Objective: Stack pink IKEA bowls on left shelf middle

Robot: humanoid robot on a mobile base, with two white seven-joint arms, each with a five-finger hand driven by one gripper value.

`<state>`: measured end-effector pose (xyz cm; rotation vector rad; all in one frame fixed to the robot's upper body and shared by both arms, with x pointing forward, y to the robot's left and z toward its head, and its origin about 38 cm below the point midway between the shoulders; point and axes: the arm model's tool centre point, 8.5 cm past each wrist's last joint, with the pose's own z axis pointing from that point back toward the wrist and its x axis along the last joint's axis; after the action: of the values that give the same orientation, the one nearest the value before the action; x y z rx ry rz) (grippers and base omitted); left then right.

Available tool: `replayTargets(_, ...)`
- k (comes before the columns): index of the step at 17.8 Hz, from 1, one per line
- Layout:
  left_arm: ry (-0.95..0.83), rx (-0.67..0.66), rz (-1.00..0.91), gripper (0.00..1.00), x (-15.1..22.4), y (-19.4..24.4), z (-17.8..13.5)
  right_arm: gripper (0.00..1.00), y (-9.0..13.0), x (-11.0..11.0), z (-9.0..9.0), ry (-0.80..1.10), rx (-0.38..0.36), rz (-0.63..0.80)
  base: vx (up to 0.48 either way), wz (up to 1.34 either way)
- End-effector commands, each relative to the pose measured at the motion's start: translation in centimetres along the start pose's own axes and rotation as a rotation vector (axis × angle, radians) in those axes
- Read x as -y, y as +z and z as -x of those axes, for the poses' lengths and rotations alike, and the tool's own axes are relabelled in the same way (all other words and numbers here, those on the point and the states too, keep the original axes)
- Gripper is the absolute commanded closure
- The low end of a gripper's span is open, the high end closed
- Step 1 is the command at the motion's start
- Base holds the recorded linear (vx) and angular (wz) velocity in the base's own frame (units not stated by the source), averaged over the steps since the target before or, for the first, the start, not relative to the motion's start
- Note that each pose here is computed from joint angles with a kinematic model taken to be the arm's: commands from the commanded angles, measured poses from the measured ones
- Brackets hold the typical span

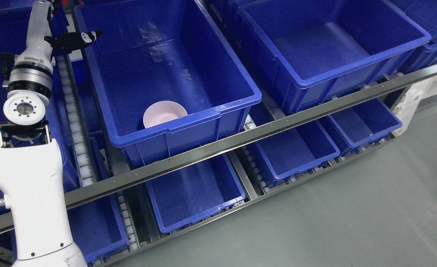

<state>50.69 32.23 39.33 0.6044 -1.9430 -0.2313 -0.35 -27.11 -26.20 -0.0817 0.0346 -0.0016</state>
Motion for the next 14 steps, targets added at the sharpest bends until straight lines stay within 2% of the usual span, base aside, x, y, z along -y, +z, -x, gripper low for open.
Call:
replayTargets(1, 0.091, -0.004, 0.048, 0.03, 2.9, 0.5, 0.5, 0.00, 0.0, 1.1, -1.1, -0.011, 0.032, 0.017, 0.022, 0.30)
replayTargets(8, 0.069, -0.026, 0.115, 0.02, 5.5, 0.1, 0.9, 0.00, 0.0, 1.1, -1.1, -0.011, 0.032, 0.017, 0.016, 0.17)
replayTargets(12, 0.002, -0.139, 0.100, 0.02, 3.2, -1.4, 5.2, 0.00, 0.0, 1.1, -1.1, -0.011, 0.032, 0.017, -0.003, -0.02)
replayTargets(14, 0.012, -0.153, 0.103, 0.02, 2.3, -1.2, 6.5, 0.00, 0.0, 1.1, -1.1, -0.011, 0.032, 0.017, -0.002, -0.02)
